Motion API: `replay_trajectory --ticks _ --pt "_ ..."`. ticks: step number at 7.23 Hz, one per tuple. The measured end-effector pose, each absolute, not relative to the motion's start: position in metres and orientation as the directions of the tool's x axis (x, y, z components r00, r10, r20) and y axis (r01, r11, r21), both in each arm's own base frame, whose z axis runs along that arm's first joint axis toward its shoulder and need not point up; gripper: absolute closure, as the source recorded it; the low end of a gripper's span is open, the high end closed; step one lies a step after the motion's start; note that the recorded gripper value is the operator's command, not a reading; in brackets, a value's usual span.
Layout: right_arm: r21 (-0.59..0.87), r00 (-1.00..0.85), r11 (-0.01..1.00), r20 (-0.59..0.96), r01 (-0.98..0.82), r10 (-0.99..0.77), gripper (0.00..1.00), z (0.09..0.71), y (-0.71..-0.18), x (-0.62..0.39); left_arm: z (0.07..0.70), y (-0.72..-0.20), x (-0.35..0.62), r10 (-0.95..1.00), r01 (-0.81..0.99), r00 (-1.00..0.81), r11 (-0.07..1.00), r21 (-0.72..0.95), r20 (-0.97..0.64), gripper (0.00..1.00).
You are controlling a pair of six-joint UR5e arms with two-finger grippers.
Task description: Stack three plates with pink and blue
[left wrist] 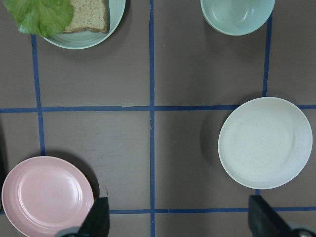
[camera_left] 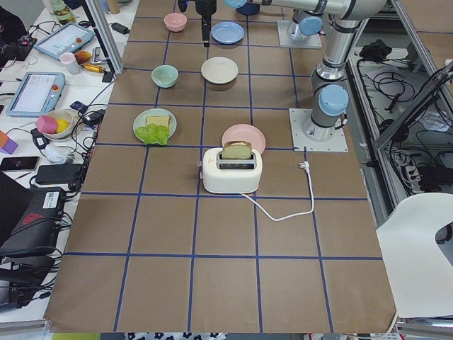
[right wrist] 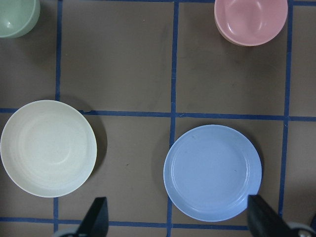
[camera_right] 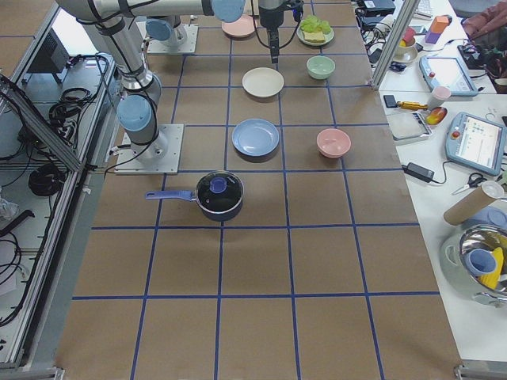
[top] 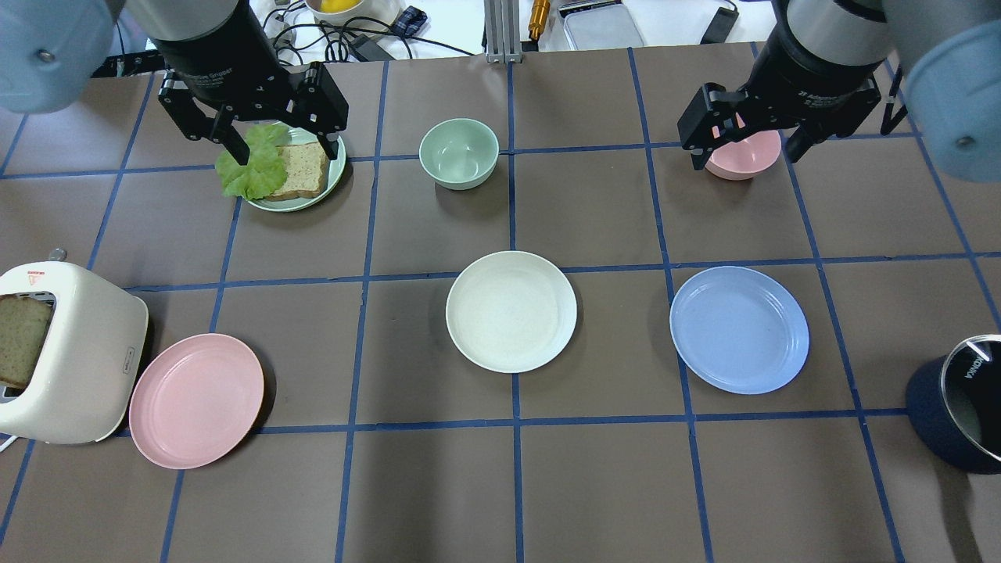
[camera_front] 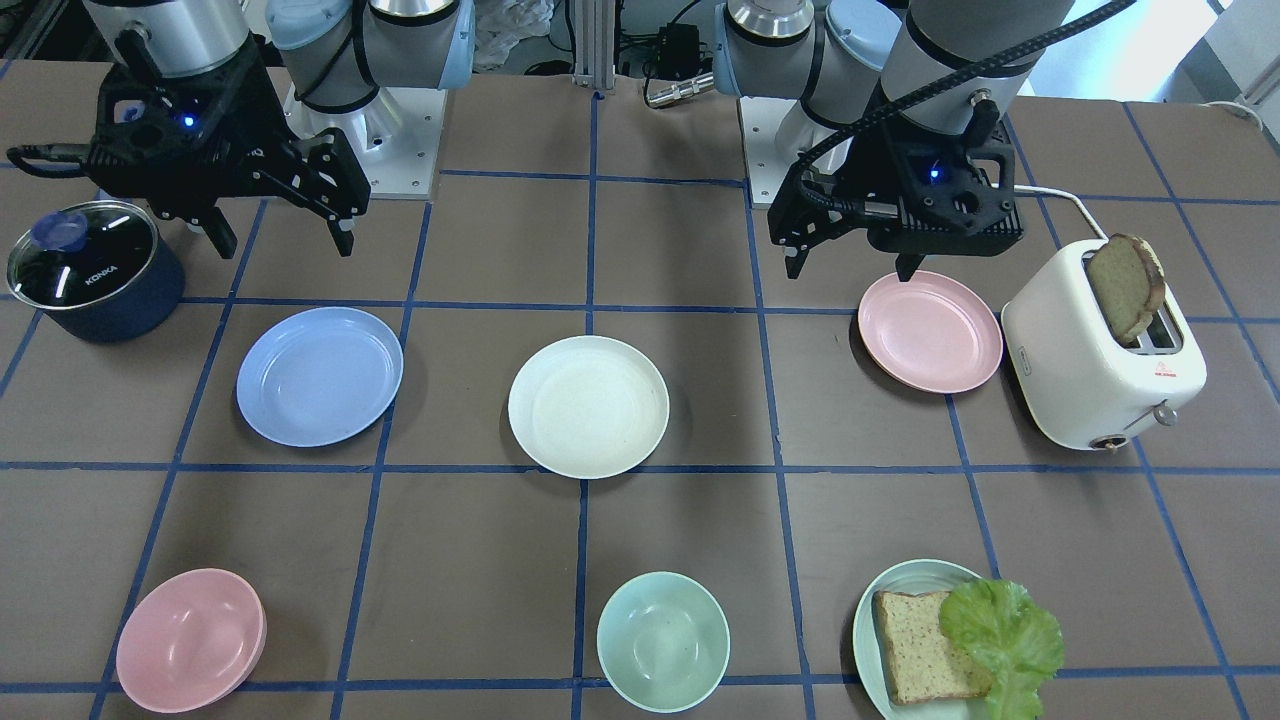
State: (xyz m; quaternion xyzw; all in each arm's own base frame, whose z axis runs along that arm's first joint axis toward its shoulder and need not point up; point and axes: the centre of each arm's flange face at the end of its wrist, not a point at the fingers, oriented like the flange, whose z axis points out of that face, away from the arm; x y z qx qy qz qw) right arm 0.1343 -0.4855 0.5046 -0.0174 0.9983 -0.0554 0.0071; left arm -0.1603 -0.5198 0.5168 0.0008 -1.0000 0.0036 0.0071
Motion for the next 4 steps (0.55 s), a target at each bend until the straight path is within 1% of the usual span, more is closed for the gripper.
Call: replay_trajectory --ticks 2,4 --pt "-0.108 -1.000 0.994 -0.018 -0.020 -0.022 0.00 0.503 -0.505 0.133 0.518 -0.519 -0.160 -0.004 -0.004 -1.000 1.000 -0.008 0.014 0.00" --pt "-0.097 -1.000 0.995 -0.022 -0.016 -0.019 0.00 0.501 -0.513 0.132 0.517 -0.519 -0.160 -0.010 -0.010 -1.000 1.000 -0.007 0.014 0.00"
